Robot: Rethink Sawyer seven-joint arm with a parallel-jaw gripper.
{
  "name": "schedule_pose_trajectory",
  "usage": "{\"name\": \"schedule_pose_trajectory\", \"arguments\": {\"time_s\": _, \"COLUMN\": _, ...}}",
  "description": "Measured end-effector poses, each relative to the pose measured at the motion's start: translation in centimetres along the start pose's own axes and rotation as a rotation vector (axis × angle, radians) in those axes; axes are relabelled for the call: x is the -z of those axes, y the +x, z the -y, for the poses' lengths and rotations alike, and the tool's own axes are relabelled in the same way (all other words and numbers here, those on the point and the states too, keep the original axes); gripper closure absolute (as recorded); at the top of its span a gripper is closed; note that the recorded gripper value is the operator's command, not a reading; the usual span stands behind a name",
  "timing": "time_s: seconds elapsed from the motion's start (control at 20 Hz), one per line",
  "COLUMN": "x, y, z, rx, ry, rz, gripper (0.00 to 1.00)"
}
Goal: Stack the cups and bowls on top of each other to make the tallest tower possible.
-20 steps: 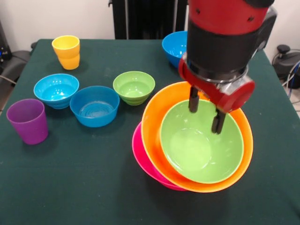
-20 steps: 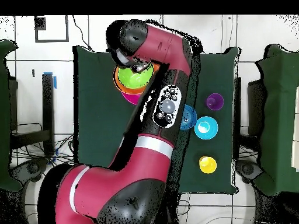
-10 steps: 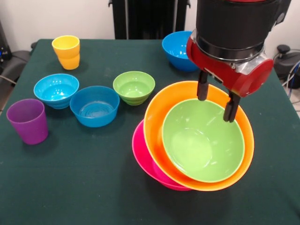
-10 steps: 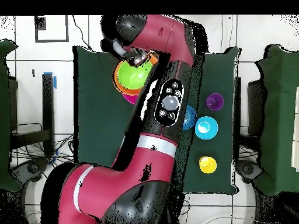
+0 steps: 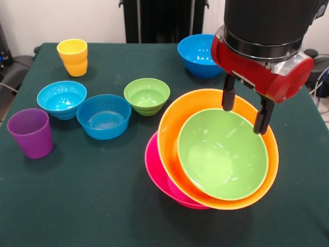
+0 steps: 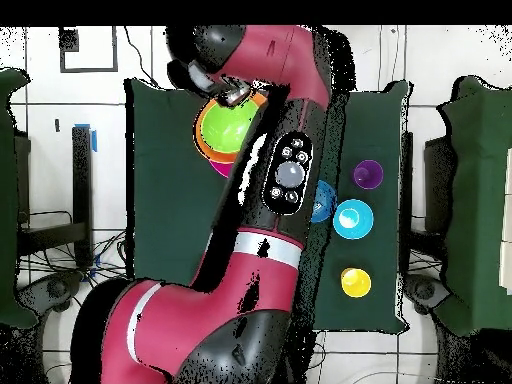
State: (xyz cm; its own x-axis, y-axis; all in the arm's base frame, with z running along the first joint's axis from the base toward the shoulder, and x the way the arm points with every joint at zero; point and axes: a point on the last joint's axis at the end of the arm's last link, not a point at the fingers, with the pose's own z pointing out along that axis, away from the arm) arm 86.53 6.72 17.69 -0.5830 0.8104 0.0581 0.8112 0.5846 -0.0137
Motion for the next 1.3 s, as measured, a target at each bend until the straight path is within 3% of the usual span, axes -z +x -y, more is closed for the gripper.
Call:
{"name": "schedule_pose_trajectory", "arguments": {"time_s": 0.65, "x": 0.4, "y": -0.9, "z": 0.7, "rx": -0.016, "ry": -0.002, "rz": -0.001, "gripper": 0.00}}
{"name": "schedule_pose_trajectory", "arguments": {"time_s": 0.9, "x": 0.4, "y": -1.8, "z": 2.9, "rx": -0.061, "ry": 0.015, "rz": -0.027, "gripper": 0.00}}
{"name": "schedule_pose_trajectory", "arguments": {"time_s": 1.3, "x": 0.3, "y": -3.3, "z": 6.0, "rx": -0.113, "ry": 0.034, "rz": -0.023, "gripper": 0.00}}
